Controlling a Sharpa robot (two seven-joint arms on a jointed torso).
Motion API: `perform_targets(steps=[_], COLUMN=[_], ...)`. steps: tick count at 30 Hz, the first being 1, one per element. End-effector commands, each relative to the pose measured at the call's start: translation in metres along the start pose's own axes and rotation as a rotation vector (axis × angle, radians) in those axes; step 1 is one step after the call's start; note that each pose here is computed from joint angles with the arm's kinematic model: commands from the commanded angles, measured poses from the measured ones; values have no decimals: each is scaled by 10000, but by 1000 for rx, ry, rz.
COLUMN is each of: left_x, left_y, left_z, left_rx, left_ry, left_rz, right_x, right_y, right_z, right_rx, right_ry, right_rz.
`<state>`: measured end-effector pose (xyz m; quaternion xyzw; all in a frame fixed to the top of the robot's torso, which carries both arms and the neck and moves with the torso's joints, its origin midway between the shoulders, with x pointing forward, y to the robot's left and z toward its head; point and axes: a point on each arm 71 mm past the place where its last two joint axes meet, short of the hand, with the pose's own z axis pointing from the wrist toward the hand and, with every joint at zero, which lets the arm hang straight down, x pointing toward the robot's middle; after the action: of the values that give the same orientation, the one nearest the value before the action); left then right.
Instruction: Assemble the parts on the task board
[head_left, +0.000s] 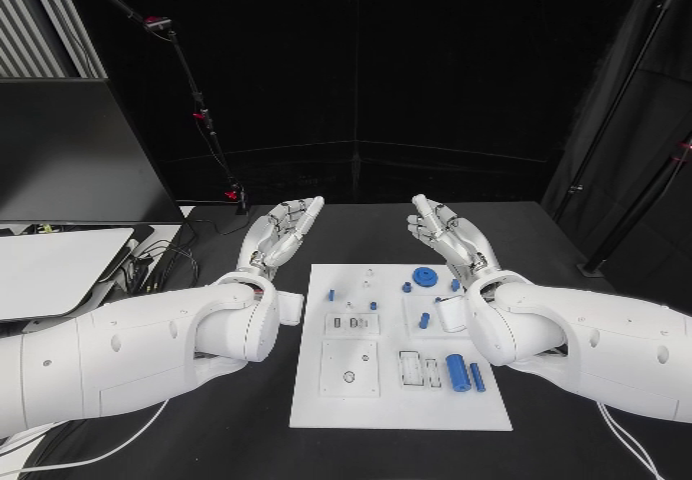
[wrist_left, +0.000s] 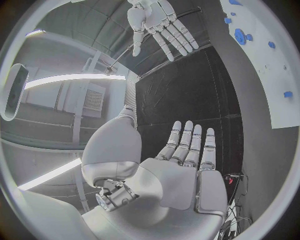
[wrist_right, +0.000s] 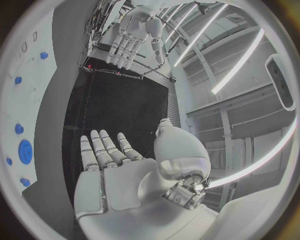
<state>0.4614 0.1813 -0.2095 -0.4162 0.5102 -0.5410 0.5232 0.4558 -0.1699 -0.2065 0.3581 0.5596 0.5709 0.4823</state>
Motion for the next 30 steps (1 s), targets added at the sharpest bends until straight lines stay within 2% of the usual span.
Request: perform_targets(steps=[1, 7, 9, 10, 11, 25, 30], left_x=[44, 63, 65, 66, 82, 102, 104], left_y=[-276, -350, -359, -360, -329, -317, -311], left_z=[-26, -44, -47, -48, 9, 29, 39], left_rx=[342, 429, 439, 441, 431, 419, 416], left_ry=[47, 75, 79, 79, 83, 93, 98], left_rz=[-8, 1, 2, 3, 4, -4, -9], right_x=[117, 132, 132, 132, 42, -75, -179], right_y=[86, 97, 97, 97, 70, 53, 37], right_z=[-7, -10, -10, -10, -21, -59, -121], right_rx=[-86, -94, -94, -94, -79, -58, -23], right_ry=[157, 177, 177, 177, 163, 148, 163], right_rz=[-55, -64, -64, -64, -74, -84, -80])
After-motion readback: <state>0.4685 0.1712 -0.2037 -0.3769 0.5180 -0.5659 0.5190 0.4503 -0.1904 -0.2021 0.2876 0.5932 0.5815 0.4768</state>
